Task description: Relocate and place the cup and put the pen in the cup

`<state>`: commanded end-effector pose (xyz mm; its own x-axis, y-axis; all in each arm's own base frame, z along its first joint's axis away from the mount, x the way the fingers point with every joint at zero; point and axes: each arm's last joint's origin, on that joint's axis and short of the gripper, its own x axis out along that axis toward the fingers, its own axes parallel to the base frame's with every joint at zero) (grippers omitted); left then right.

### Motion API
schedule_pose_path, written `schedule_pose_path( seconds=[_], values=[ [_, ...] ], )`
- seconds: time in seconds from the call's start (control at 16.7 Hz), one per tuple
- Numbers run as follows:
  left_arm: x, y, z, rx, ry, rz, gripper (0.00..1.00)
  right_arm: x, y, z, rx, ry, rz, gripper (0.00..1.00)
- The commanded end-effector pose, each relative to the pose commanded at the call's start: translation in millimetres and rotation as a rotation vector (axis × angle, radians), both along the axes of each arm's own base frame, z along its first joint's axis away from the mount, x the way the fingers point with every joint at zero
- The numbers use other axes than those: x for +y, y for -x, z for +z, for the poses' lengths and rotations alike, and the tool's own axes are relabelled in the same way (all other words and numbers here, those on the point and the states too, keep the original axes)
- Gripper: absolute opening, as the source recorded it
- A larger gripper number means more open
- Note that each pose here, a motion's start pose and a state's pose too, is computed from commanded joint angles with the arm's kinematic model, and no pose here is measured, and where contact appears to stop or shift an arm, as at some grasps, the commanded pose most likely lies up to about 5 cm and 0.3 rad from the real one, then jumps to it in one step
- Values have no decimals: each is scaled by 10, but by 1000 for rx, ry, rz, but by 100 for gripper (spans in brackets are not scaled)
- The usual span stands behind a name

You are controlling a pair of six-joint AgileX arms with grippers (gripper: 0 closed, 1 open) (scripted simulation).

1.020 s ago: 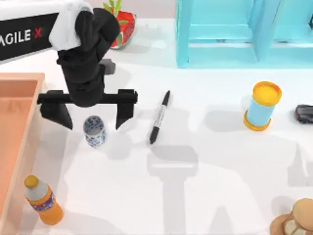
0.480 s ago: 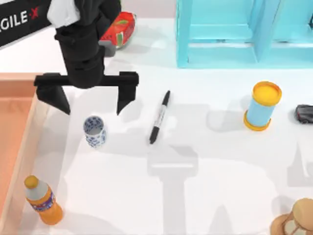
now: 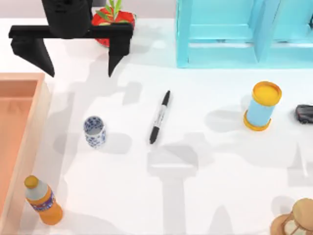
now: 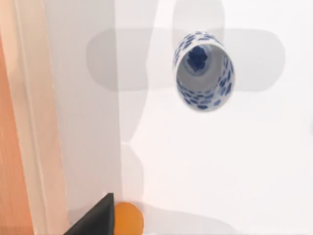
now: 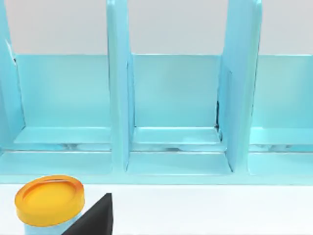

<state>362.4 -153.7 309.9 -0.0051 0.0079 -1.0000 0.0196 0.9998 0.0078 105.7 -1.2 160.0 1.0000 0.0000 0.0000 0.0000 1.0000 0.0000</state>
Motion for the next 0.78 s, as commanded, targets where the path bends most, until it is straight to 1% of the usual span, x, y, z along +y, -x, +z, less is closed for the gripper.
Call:
schedule_pose_path(
  seconds=[0.12, 0.36, 0.48, 0.6, 0.78],
  values=[
    [9, 15, 49, -1, 1, 0, 100, 0, 0, 0, 0, 0, 0, 100],
    [5, 6, 38, -3, 0, 0, 100, 0, 0, 0, 0, 0, 0, 100],
    [-149, -46, -53, -21, -13, -30, 100, 0, 0, 0, 0, 0, 0, 100],
    [-448, -139, -287, -42, -40, -85, 100, 0, 0, 0, 0, 0, 0, 100],
    [-1020, -236, -838, -68, -98, -185, 100, 0, 0, 0, 0, 0, 0, 100]
  ],
)
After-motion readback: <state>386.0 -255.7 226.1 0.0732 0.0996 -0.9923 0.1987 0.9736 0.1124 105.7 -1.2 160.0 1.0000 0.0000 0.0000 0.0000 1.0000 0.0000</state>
